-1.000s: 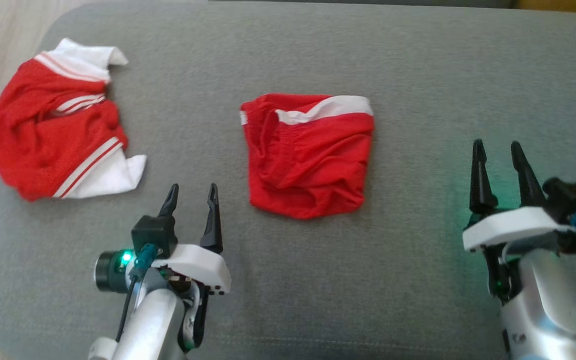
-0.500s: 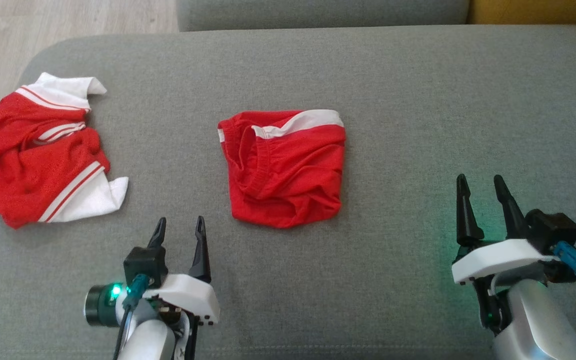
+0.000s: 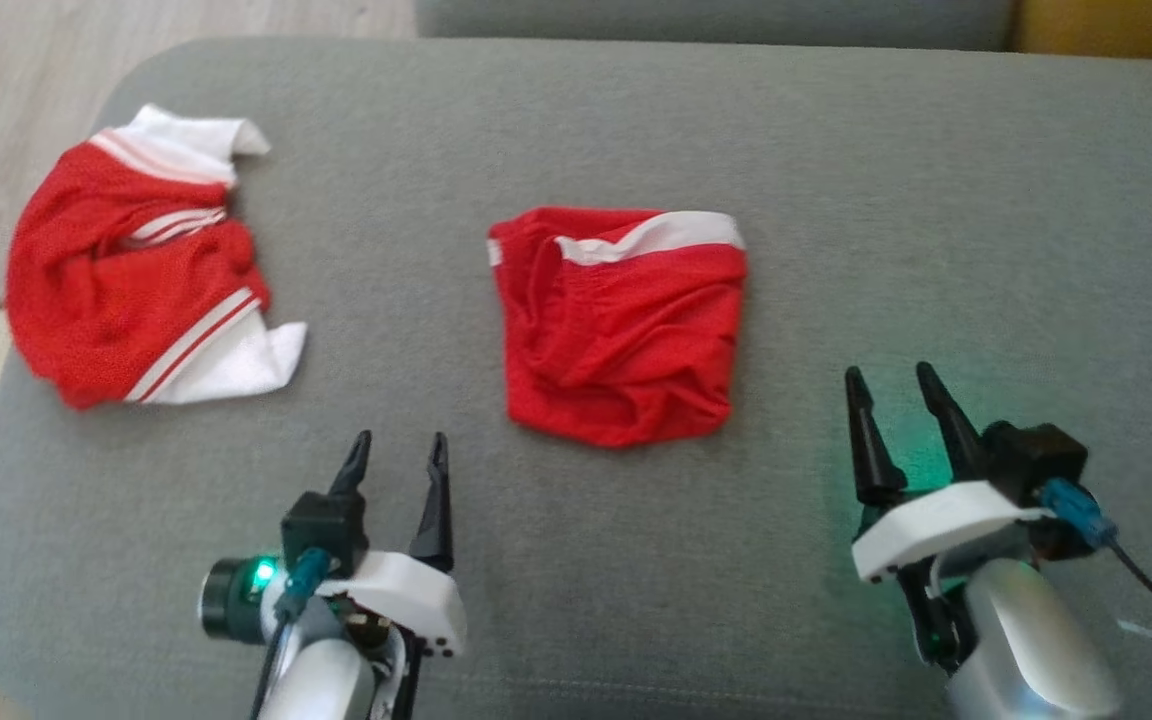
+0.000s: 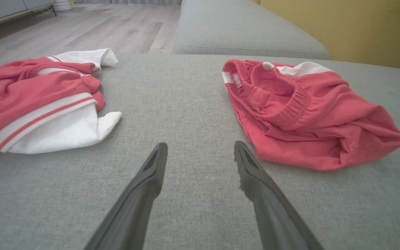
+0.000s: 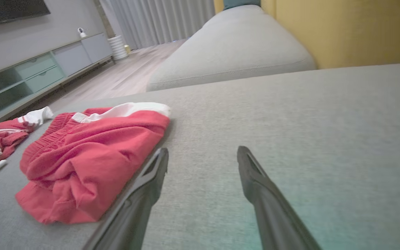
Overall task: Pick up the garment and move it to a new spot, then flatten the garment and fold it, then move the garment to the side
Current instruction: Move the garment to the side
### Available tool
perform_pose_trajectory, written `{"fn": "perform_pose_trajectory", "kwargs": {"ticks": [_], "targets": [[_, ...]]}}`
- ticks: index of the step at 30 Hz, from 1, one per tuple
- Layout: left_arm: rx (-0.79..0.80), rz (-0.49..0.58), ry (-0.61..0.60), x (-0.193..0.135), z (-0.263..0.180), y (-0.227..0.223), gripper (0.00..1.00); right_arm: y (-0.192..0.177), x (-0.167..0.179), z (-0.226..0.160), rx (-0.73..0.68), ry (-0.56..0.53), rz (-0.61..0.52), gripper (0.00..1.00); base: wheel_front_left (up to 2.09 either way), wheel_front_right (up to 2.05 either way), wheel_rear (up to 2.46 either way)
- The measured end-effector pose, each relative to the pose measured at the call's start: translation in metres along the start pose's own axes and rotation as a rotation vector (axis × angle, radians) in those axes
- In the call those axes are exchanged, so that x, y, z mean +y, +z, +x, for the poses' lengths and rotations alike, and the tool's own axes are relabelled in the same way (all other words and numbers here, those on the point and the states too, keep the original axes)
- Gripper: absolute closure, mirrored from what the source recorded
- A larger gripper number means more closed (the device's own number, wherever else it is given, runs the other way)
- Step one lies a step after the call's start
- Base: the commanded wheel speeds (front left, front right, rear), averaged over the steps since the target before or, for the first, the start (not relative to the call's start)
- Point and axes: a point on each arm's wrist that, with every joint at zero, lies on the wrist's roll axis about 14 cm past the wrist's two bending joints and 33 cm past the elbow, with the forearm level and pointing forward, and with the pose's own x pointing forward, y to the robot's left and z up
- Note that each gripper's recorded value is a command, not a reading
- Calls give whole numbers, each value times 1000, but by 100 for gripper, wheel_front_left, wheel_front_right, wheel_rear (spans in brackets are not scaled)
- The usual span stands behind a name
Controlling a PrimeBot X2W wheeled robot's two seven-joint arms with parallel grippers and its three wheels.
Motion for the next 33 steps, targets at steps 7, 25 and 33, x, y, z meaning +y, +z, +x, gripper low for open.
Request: {"fn": "perform_pose_trajectory", "kwargs": {"ticks": [7, 25, 33], "targets": [[20, -10, 62, 19, -8, -6, 0, 3, 40, 49, 24, 125, -27, 0, 0, 0, 0], [38, -23, 157, 46, -11, -10, 0, -52, 60, 81, 239, 199, -80, 100, 0, 0, 0], [24, -11, 44, 13, 7, -6, 0, -35, 18, 66, 197, 76, -57, 100, 0, 0, 0]]}}
